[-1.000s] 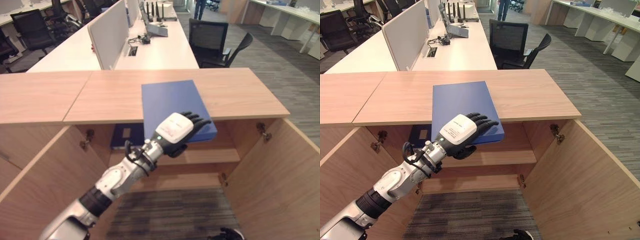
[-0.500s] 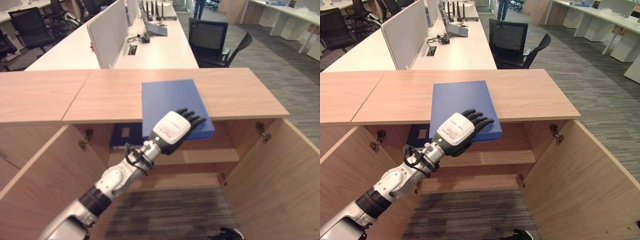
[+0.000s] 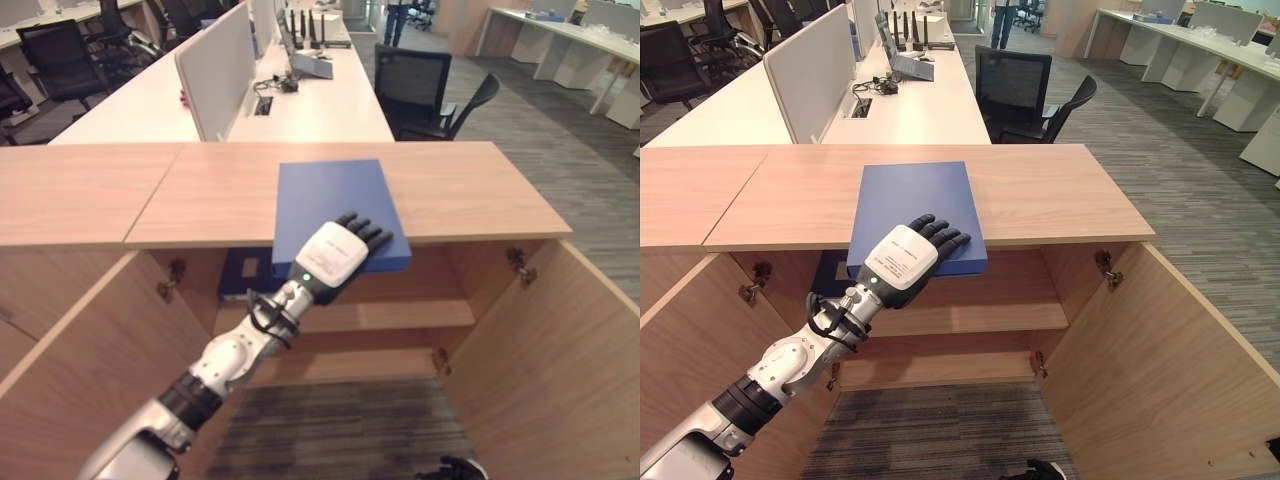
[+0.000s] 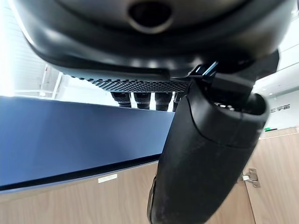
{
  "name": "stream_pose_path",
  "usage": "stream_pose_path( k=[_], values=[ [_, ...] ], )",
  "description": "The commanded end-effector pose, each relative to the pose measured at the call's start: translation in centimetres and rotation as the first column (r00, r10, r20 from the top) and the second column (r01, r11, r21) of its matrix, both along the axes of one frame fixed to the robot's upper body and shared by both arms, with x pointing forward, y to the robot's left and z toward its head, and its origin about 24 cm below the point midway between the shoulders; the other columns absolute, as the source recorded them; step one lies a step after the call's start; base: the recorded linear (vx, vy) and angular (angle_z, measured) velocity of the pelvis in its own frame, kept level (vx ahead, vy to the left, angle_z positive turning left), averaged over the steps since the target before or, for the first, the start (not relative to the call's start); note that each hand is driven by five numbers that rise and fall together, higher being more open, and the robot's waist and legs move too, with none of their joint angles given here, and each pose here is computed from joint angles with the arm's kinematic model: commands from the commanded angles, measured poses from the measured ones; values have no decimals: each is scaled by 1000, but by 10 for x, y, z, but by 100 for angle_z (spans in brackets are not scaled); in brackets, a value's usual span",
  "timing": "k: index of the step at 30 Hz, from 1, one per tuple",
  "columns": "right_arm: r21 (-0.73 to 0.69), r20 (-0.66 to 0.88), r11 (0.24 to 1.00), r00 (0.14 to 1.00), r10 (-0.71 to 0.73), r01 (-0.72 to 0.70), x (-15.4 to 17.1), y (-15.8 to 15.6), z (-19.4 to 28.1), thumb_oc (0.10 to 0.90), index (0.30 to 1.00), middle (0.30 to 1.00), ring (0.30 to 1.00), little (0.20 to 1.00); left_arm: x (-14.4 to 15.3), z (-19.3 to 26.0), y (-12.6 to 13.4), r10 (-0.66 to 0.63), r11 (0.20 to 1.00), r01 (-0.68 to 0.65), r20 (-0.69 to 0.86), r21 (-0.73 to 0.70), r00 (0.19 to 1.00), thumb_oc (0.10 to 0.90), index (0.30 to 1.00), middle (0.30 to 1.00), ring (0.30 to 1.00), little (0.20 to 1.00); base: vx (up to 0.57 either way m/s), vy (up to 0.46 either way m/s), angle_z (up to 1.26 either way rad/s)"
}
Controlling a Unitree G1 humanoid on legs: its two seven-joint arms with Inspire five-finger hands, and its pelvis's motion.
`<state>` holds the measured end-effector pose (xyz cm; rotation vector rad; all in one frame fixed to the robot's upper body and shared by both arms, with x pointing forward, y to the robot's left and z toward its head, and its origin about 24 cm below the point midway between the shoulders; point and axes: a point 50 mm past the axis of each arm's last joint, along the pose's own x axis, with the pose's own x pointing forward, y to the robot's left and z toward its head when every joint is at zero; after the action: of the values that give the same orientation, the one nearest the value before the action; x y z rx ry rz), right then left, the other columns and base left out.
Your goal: Put the empty folder in the office cabinet
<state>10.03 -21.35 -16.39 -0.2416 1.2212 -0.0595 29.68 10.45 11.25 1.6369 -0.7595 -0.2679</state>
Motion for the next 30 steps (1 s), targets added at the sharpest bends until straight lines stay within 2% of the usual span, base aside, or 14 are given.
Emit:
stream_pose_path(
  k=[1,12,25,26,27,28,30],
  values=[
    [-55,-38,998,998,41,-43,-11,-10,-1,800,900,900,900,900,19,42,2,47,997,-35,195,-66,980,800,900,900,900,900,0,0,0],
    [-51,-46,998,998,46,-48,-13,-9,-1,800,900,900,900,900,22,38,11,101,994,-91,193,-62,976,800,900,900,900,900,0,0,0],
    [-50,-61,998,997,44,-47,-17,-9,-2,800,900,900,900,900,33,22,44,292,956,-293,164,-18,942,800,900,900,900,900,0,0,0],
    [-47,-62,998,997,44,-47,-17,-8,-2,800,900,900,900,900,35,20,51,328,944,-329,161,-23,931,667,700,700,700,700,0,0,0],
    [-48,-62,998,997,45,-48,-17,-8,-2,800,900,900,900,900,35,20,51,329,944,-330,161,-24,930,595,592,592,592,592,0,0,0],
    [-45,-62,998,997,46,-49,-18,-7,-3,800,900,900,900,900,36,20,55,351,936,-351,162,-29,923,579,568,568,568,568,0,0,0],
    [-44,-64,998,997,48,-51,-18,-7,-3,800,900,900,900,900,38,20,59,377,926,-376,159,-43,912,411,316,316,316,316,0,0,0]
  ],
)
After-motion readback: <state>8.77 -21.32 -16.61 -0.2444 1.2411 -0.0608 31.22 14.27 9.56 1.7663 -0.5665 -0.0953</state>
